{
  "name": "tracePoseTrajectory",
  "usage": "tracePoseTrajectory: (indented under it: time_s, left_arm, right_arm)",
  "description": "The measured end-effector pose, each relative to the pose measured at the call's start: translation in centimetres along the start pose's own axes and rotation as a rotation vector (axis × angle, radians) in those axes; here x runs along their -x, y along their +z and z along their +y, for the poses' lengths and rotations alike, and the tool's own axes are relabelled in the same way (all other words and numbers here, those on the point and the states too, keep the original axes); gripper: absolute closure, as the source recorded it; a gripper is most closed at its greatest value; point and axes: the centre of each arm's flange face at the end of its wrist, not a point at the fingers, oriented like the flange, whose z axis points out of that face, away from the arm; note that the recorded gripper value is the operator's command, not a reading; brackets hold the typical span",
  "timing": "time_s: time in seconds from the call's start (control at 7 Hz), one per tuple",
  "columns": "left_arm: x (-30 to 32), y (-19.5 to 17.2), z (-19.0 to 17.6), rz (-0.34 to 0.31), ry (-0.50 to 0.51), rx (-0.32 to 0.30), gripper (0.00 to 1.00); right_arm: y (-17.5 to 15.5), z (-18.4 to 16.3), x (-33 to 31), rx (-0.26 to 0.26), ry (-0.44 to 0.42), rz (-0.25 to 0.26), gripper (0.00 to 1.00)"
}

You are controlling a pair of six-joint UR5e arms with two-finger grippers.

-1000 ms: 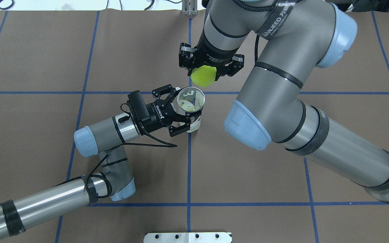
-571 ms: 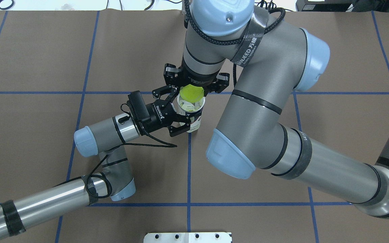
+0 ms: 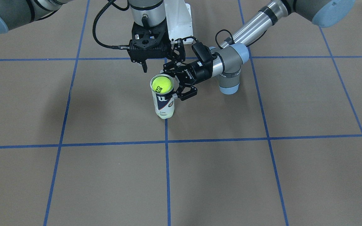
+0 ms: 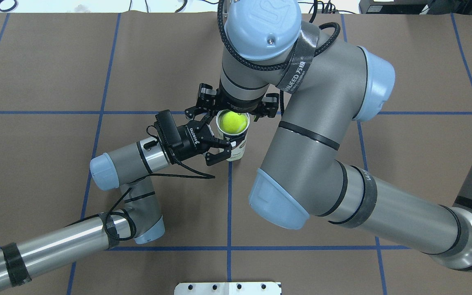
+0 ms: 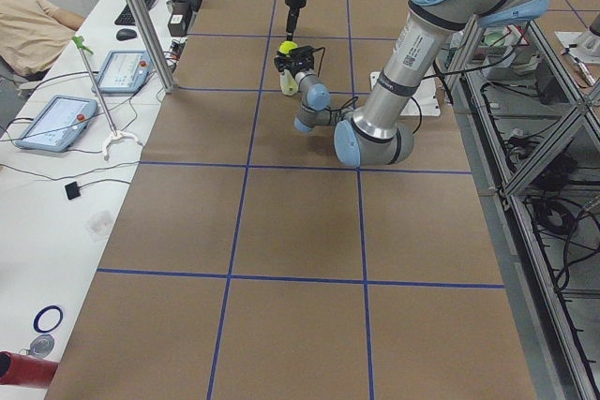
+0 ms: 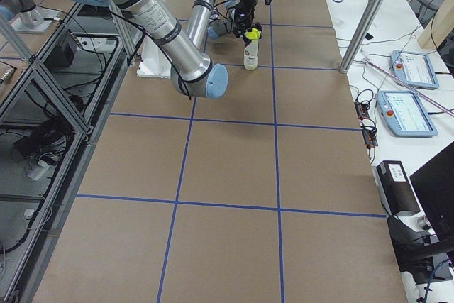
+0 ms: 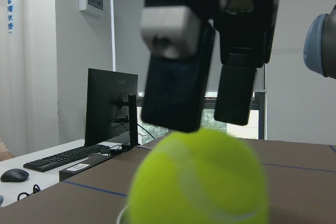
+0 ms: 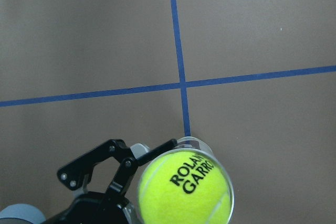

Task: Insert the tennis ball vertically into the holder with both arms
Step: 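Open the right gripper to drop the second ball into the tube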

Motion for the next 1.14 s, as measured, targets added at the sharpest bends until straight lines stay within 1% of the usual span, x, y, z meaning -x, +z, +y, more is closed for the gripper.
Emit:
tracePoseTrajectory:
  time_s: [0.71, 0.86, 1.14]
  left_arm:
    - [0.0, 0.0, 0.0, 0.000, 0.000, 0.000, 0.14]
    - [0.1, 0.0, -0.1, -0.001, 0.000, -0.002, 0.14]
    - [0.0, 0.1, -0.8, 0.001, -0.003, -0.018, 0.12]
  right_arm:
    - [-0.8, 0.1, -0.3, -0.007, -0.026, -0.013, 0.00]
    - [-1.1, -0.6, -0.9, -0.012, -0.043, -0.013, 0.00]
    - [-1.7, -4.1, -4.6, -0.011, -0.102, 0.002, 0.00]
